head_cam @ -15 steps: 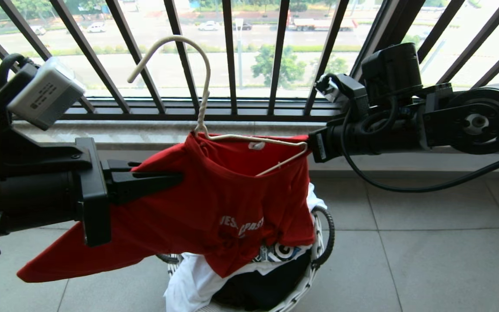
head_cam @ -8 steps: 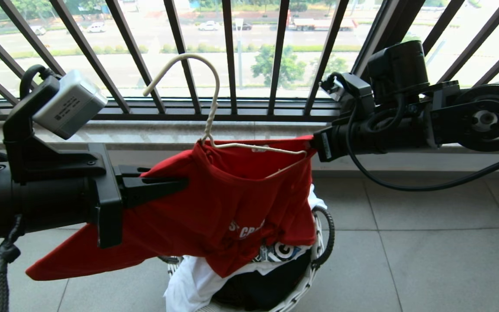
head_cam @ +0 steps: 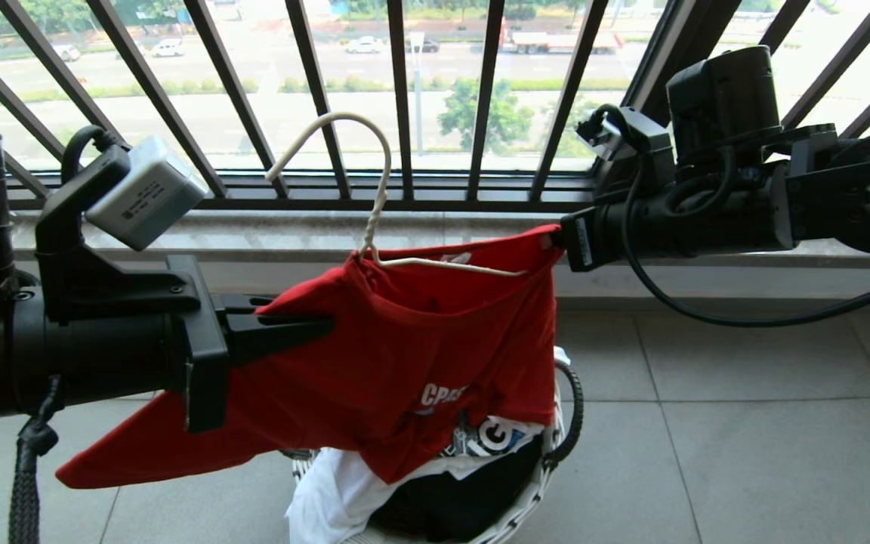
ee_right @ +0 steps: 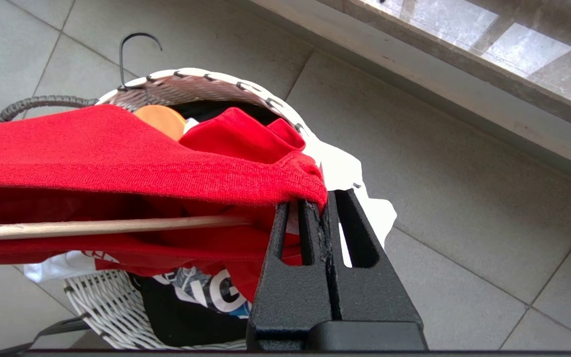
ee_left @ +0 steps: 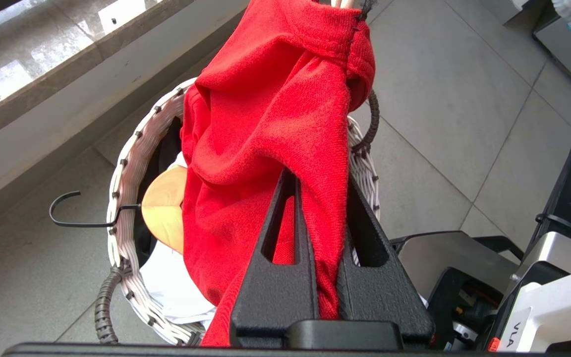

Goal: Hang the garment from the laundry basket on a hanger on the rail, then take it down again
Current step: Hang the clothes on the clothes rack

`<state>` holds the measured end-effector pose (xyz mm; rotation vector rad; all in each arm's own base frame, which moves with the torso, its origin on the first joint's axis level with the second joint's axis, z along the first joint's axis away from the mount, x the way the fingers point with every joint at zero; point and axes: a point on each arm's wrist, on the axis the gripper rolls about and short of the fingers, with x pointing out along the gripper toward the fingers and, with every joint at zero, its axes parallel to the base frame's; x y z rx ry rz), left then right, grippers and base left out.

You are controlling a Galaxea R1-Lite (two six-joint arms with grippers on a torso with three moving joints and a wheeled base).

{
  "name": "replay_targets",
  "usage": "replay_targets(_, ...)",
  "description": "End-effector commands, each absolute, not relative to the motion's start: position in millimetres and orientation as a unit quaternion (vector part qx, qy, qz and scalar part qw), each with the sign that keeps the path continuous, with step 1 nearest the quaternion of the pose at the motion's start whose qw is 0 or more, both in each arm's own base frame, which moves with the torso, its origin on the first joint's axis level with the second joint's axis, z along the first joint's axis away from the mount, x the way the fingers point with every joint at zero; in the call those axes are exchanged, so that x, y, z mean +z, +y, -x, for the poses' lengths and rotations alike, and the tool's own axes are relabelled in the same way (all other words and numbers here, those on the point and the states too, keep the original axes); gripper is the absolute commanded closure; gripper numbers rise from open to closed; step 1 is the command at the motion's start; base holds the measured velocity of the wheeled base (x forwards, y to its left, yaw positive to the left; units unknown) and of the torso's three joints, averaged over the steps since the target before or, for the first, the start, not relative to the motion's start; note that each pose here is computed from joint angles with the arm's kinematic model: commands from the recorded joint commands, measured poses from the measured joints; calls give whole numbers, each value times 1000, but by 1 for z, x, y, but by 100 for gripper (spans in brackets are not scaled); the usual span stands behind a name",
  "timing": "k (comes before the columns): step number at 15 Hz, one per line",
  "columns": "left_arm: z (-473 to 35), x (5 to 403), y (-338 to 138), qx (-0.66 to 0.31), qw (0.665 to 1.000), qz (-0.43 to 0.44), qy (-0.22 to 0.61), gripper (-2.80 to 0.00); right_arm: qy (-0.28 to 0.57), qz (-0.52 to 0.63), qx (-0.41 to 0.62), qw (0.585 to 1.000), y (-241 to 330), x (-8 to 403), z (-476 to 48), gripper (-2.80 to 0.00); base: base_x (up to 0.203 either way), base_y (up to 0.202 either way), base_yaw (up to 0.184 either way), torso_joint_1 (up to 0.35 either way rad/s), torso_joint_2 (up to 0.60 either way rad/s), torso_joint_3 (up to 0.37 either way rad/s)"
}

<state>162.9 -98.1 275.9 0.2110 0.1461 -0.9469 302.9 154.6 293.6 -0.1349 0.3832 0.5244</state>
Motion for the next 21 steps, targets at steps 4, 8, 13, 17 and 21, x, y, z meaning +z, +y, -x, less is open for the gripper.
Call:
replay_targets(4,-183,267,-109,-455,884,-94,51,0,161,26,280,946,170,306,-289,0,0,0,0,0,0,0)
replay_targets(8,-193,260,-114,-452,888,-81,30,0,149,2,291,945,179,310,-282,0,0,0,0,0,0,0)
replay_targets(13,-191,260,-115,-454,886,-85,26,0,84,-52,316,944,191,322,-264,0,0,0,0,0,0,0)
replay_targets(17,-178,275,-107,-447,890,-83,-12,0,51,-61,281,956,189,339,-244,0,0,0,0,0,0,0)
replay_targets(21,-166,290,-99,-398,912,-86,-43,0,-13,-87,250,964,193,348,-239,0,0,0,0,0,0,0)
